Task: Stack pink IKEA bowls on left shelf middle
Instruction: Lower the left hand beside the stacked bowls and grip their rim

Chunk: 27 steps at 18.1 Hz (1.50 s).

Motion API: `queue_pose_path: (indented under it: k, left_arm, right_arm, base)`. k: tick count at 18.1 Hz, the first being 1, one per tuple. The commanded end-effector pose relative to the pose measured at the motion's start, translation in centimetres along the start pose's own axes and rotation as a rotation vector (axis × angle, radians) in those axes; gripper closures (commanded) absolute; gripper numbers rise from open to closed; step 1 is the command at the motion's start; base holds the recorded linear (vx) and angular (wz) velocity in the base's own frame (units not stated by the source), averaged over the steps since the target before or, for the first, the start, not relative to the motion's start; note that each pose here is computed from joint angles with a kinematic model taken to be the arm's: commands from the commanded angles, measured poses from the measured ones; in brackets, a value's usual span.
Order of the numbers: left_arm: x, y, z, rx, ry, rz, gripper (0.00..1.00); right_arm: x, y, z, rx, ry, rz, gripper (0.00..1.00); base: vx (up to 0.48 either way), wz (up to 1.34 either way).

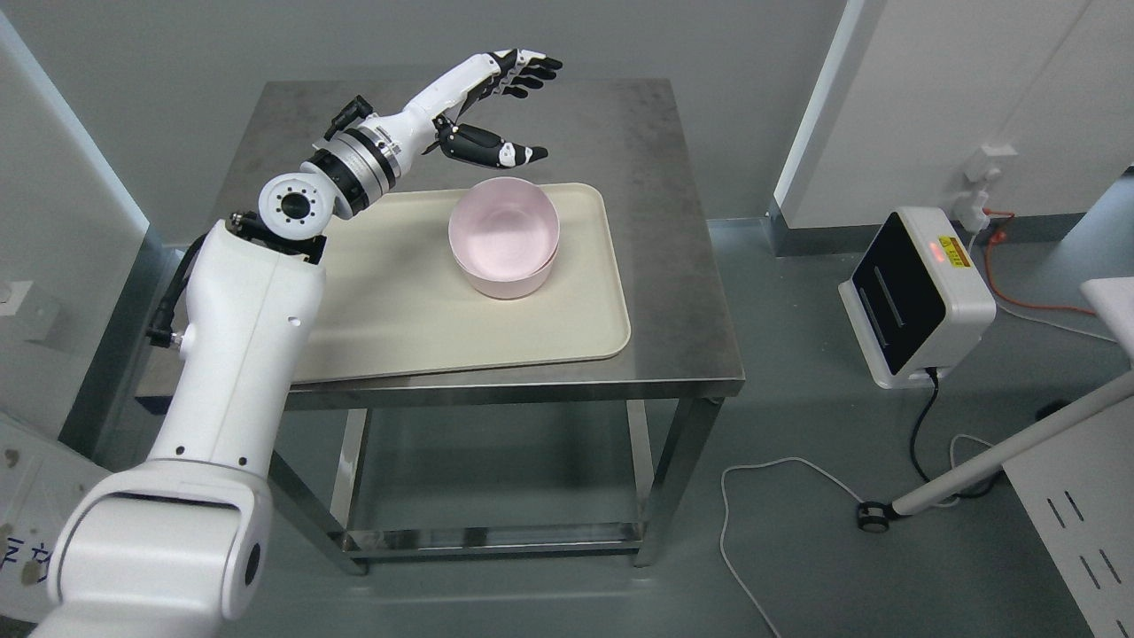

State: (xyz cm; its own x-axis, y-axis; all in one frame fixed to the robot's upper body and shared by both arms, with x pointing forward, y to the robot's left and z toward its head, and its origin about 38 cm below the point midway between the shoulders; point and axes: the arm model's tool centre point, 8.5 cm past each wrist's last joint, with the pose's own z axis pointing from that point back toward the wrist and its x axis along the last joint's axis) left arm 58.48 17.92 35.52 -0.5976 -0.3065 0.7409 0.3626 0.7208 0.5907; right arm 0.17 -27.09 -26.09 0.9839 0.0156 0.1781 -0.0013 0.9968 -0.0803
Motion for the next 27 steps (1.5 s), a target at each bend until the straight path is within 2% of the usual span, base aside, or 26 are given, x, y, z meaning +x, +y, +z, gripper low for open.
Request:
queue_pose_path:
  k: [1, 2, 4, 6, 9, 13, 15, 18, 22, 27]
  left_arm:
    - [6.1, -0.4, 5.2, 0.177, -0.402, 0.277, 0.22]
    - [6.1, -4.5, 5.7, 0.089, -0.395, 0.269, 0.17]
    - [5.7, -9.9, 6.2, -0.028, -0.358, 0.201, 0.15]
    - [4.4, -11.5, 6.9, -0.162, -0.269, -0.026, 0.15]
    - [1.8, -12.0, 8.0, -0.342, -0.083, -0.331, 0.16]
    - [0.1, -11.0, 8.6, -0.423, 0.063, -0.546, 0.18]
    - [0.5, -9.9, 7.5, -0.418, 0.109, -0.635, 0.18]
    - [1.3, -8.4, 6.5, -0.385, 0.106, -0.650, 0.18]
    - [2.6, -8.3, 5.7, -0.288, 0.051, -0.549, 0.18]
    - [0.7, -7.6, 6.4, -0.306, 0.134, -0.530, 0.19]
  right_arm:
    - [0.0, -1.2, 0.0, -0.022, 0.000, 0.003, 0.00]
    - [0.0, -1.2, 0.0, -0.022, 0.000, 0.003, 0.00]
    - [0.0, -1.2, 0.0, -0.020, 0.000, 0.003, 0.00]
    - [0.0, -1.2, 0.0, -0.022, 0.000, 0.003, 0.00]
    - [0.0, -1.2, 0.0, -0.020, 0.000, 0.003, 0.00]
    - [0.0, -1.2, 0.0, -0.022, 0.000, 0.003, 0.00]
    - [0.0, -1.2, 0.0, -0.022, 0.000, 0.003, 0.00]
    - [0.0, -1.2, 0.0, -0.022, 0.000, 0.001, 0.00]
    - [0.0, -1.2, 0.0, -0.020, 0.000, 0.003, 0.00]
    - [0.0, -1.2, 0.0, -0.020, 0.000, 0.003, 0.00]
  base:
    - [0.000, 0.00]
    - [0.000, 0.00]
    - [0.000, 0.00]
    - [0.000, 0.00]
    - [0.000, 0.00]
    - [0.000, 0.00]
    - [0.000, 0.00]
    - [0.000, 0.00]
    - [0.000, 0.00]
    - [0.000, 0.00]
